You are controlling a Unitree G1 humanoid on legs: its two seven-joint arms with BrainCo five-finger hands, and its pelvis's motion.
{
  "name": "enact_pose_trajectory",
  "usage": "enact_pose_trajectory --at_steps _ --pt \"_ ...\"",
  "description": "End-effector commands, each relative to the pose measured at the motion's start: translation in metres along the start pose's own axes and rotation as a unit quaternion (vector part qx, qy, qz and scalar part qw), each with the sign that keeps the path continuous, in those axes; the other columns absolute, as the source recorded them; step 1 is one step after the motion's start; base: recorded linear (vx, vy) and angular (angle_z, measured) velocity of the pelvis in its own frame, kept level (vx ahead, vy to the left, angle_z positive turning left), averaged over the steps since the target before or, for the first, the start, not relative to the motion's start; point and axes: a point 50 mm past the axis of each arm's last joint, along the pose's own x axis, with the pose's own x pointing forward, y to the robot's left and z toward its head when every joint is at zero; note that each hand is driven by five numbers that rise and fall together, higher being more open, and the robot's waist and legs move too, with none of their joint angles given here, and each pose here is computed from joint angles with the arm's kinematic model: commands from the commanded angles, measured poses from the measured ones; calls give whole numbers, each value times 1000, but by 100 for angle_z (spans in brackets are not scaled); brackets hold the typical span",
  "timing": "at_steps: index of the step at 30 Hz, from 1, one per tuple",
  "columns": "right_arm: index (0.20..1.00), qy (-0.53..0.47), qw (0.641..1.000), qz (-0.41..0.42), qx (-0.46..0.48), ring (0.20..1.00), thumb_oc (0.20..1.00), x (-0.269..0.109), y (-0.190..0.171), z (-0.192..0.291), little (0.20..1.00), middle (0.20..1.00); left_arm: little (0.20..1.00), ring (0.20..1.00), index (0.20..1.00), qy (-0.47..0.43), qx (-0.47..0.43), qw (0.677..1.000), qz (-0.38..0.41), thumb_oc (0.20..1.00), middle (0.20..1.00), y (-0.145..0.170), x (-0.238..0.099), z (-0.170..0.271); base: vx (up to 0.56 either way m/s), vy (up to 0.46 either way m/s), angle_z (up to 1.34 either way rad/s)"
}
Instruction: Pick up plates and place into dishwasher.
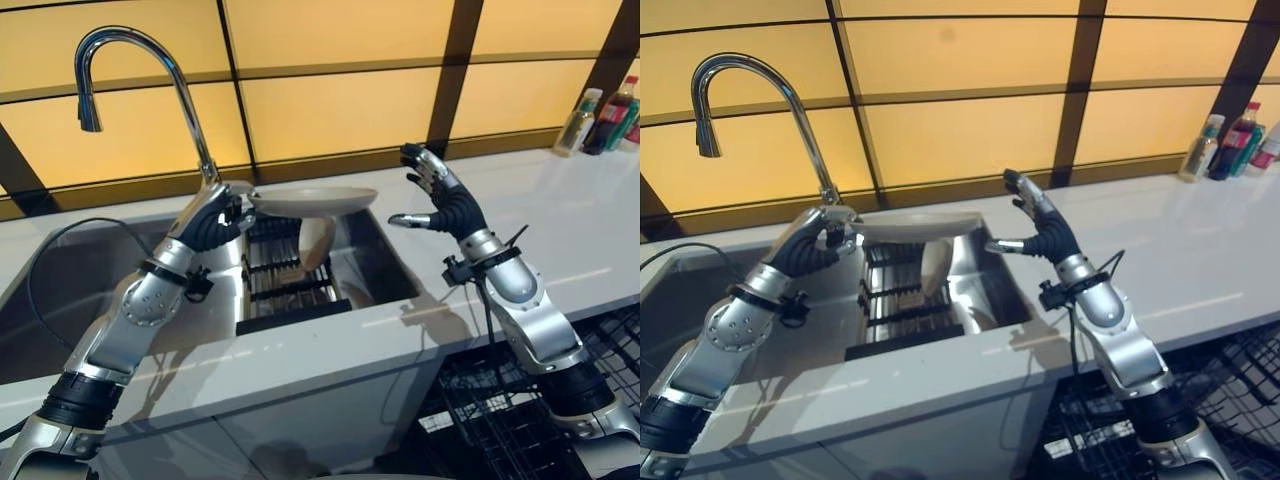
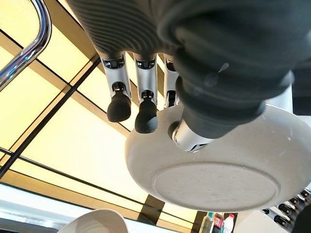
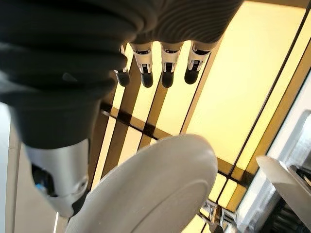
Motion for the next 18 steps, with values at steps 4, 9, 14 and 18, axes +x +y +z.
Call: enact_pose_trajectory --at_steps 4,9,14,18 --pt "1000 -84 994 61 -35 1000 1000 19 11 38 1000 1000 200 200 200 -76 -44 996 12 200 200 12 29 29 0 0 0" --pt "1000 -84 989 115 -36 1000 1000 27 36 39 1000 1000 200 200 200 -80 -82 993 -11 200 200 -4 39 35 0 0 0" --pt "1000 -82 986 138 -35 1000 1000 27 48 38 1000 1000 200 200 200 -72 -117 990 -13 200 200 -13 41 36 0 0 0" --pt "1000 -92 985 141 -29 1000 1000 28 55 40 1000 1000 200 200 200 -69 -157 985 -32 200 200 -26 40 38 0 0 0"
